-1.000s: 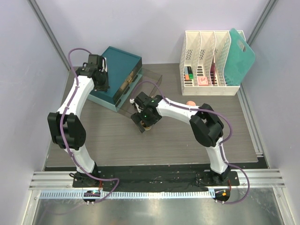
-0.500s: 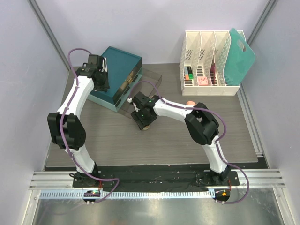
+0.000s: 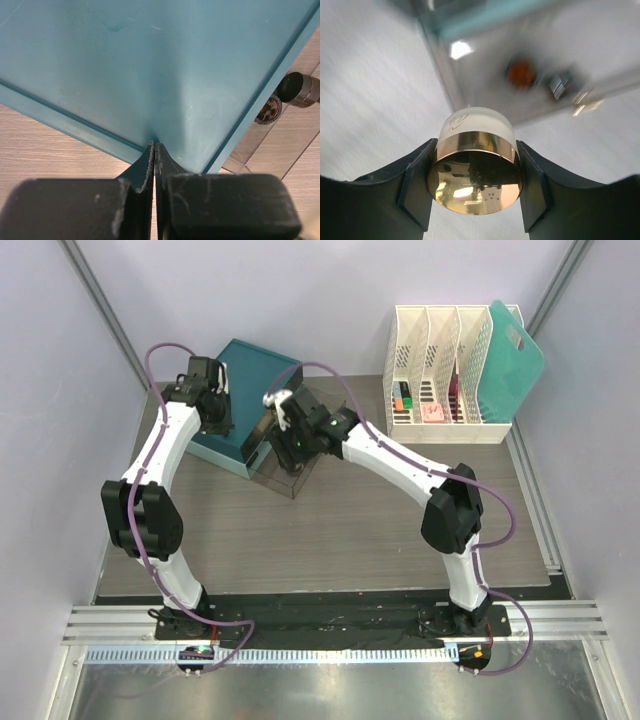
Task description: Organize the makeup
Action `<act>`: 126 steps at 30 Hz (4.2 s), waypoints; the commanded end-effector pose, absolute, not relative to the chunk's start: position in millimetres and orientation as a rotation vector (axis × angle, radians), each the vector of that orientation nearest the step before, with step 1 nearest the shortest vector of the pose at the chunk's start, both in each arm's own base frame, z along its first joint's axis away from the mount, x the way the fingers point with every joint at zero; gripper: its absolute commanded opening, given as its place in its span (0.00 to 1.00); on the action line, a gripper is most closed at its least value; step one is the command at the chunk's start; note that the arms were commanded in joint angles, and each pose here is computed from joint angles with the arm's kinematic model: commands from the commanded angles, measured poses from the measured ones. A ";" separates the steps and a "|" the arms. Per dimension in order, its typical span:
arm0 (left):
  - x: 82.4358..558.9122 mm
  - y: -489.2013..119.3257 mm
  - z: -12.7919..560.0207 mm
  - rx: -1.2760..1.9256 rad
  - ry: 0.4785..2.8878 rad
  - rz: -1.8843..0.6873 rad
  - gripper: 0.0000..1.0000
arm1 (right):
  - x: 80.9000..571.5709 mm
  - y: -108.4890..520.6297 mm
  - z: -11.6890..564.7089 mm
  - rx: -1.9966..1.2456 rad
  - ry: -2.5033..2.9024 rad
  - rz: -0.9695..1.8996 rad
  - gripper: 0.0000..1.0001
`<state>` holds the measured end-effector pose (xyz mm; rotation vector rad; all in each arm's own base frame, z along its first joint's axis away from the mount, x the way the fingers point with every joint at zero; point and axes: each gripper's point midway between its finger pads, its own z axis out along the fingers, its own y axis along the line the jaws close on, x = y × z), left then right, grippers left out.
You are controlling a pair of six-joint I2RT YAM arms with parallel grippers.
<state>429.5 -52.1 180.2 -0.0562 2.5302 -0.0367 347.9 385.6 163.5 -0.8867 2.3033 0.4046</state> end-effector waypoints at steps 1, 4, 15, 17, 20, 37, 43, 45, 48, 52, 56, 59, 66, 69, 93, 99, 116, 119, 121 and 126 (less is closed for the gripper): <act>388.0 -48.7 139.4 -0.037 2.760 -0.009 0.00 | 406.1 399.5 188.7 -0.762 2.200 0.405 0.01; 387.9 -48.1 141.3 -0.038 2.756 -0.005 0.00 | 424.0 413.1 185.5 -0.715 2.201 0.447 0.01; 389.2 -46.9 142.4 -0.040 2.757 0.006 0.00 | 434.4 439.5 120.7 -0.656 2.324 0.549 0.27; 391.0 -47.1 143.0 -0.038 2.754 0.006 0.00 | 434.9 441.7 121.3 -0.643 2.323 0.563 0.48; 392.3 -48.1 144.1 -0.037 2.754 -0.001 0.00 | 438.8 438.7 133.6 -0.618 2.300 0.555 0.71; 393.6 -52.6 141.0 -0.038 2.760 -0.029 0.00 | 456.6 233.6 201.7 -0.183 2.257 0.101 0.94; 395.1 -53.0 139.6 -0.033 2.765 -0.030 0.00 | 440.6 154.4 149.7 -0.076 2.385 -0.079 0.87; 395.2 -53.3 138.8 -0.033 2.765 -0.032 0.00 | 433.9 147.7 139.9 -0.064 2.410 -0.092 0.84; 393.7 -53.4 136.7 -0.032 2.773 -0.032 0.00 | 424.0 137.8 118.4 -0.041 2.461 -0.129 0.81; 394.5 -52.3 138.2 -0.032 2.770 -0.024 0.00 | 422.1 121.4 93.6 0.045 2.512 -0.169 0.79; 394.6 -51.2 139.0 -0.031 2.770 -0.015 0.00 | 425.4 103.4 72.1 0.125 2.562 -0.189 0.78; 393.9 -50.7 138.5 -0.029 2.772 -0.012 0.00 | 428.5 91.6 54.0 0.175 2.599 -0.202 0.78; 392.2 -47.5 141.2 -0.034 2.769 0.011 0.00 | 432.3 85.9 25.7 0.170 2.662 -0.197 0.34; 392.3 -45.6 142.4 -0.035 2.764 0.025 0.00 | 432.3 91.3 24.4 0.173 2.663 -0.150 0.03; 398.6 -47.4 147.5 -0.049 2.751 0.015 0.00 | 484.4 283.4 203.3 -0.121 2.298 0.541 0.01; 399.7 -48.1 150.7 -0.048 2.744 0.010 0.00 | 487.5 349.8 195.5 -0.187 2.322 0.711 0.01; 399.8 -48.9 151.5 -0.038 2.749 0.004 0.00 | 488.7 351.8 198.6 -0.164 2.313 0.672 0.62; 400.2 -48.8 151.8 -0.043 2.746 0.005 0.00 | 487.8 331.7 202.6 -0.117 2.313 0.626 0.53; 399.6 -48.5 150.9 -0.043 2.749 0.007 0.00 | 486.7 313.7 198.2 -0.081 2.324 0.588 0.50; 399.0 -47.8 150.1 -0.042 2.753 0.013 0.00 | 476.1 280.8 170.6 -0.025 2.392 0.515 0.09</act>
